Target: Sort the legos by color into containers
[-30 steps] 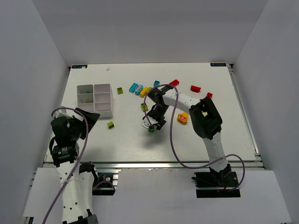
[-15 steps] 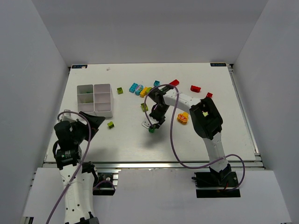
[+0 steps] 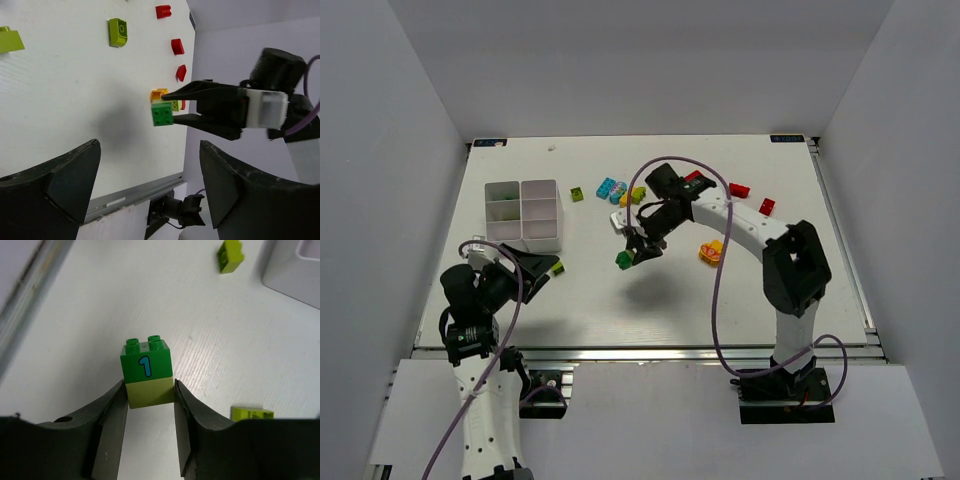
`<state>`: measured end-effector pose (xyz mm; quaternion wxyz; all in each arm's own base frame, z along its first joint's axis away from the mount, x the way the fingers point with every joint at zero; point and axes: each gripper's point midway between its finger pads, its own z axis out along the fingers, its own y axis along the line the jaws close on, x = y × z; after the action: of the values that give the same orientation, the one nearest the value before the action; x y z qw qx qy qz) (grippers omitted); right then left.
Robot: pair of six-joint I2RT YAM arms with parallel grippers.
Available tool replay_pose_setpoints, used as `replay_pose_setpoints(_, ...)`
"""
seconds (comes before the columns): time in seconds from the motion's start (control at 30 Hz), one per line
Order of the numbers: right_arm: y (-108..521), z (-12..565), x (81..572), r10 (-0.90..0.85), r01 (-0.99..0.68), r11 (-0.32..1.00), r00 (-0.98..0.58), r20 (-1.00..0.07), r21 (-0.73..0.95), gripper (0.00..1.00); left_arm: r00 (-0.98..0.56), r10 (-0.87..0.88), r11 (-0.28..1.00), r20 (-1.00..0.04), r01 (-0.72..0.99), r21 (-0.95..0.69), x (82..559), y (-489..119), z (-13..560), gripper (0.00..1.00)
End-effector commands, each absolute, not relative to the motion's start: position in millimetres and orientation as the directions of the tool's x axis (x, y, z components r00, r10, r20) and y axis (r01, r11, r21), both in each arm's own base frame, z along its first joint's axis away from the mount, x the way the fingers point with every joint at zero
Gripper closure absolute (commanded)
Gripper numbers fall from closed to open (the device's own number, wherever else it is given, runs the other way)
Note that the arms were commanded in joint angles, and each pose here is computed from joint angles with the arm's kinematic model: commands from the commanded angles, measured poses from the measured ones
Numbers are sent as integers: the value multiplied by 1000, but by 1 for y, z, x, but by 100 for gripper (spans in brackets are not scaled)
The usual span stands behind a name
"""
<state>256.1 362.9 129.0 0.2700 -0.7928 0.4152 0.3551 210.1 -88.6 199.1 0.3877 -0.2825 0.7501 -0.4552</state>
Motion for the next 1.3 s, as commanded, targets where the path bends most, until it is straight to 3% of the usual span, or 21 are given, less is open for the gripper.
replay_pose_setpoints(0.0,380,169,244,-470,-948,-312,104,-877,55,100,-565,-769,402,-299,-64,-914,210,-93,198,12)
replay_pose_setpoints(0.33,403,192,254,-464,-984,-138,-36,-885,112,100,-607,-738,444,-295,-107,-889,228,-99,192,16)
replay_pose_setpoints(0.6,411,196,251,-465,-985,-137,-28,-885,103,100,-668,-677,453,-308,-50,-890,241,-151,195,17)
replay_pose_setpoints(1.0,418,191,232,-478,-979,-189,21,-878,79,100,-692,-656,447,-301,-35,-894,258,-176,197,19)
replay_pose_setpoints(1.13,421,194,228,-468,-978,-202,44,-883,58,100,-702,-650,440,-290,-36,-897,259,-181,194,24)
replay_pose_setpoints(1.23,421,192,228,-472,-978,-200,43,-880,59,100,-711,-643,437,-284,-37,-899,258,-184,193,36)
replay_pose_setpoints(1.27,421,192,229,-472,-979,-197,44,-880,57,100,-713,-641,437,-284,-35,-899,258,-184,193,45)
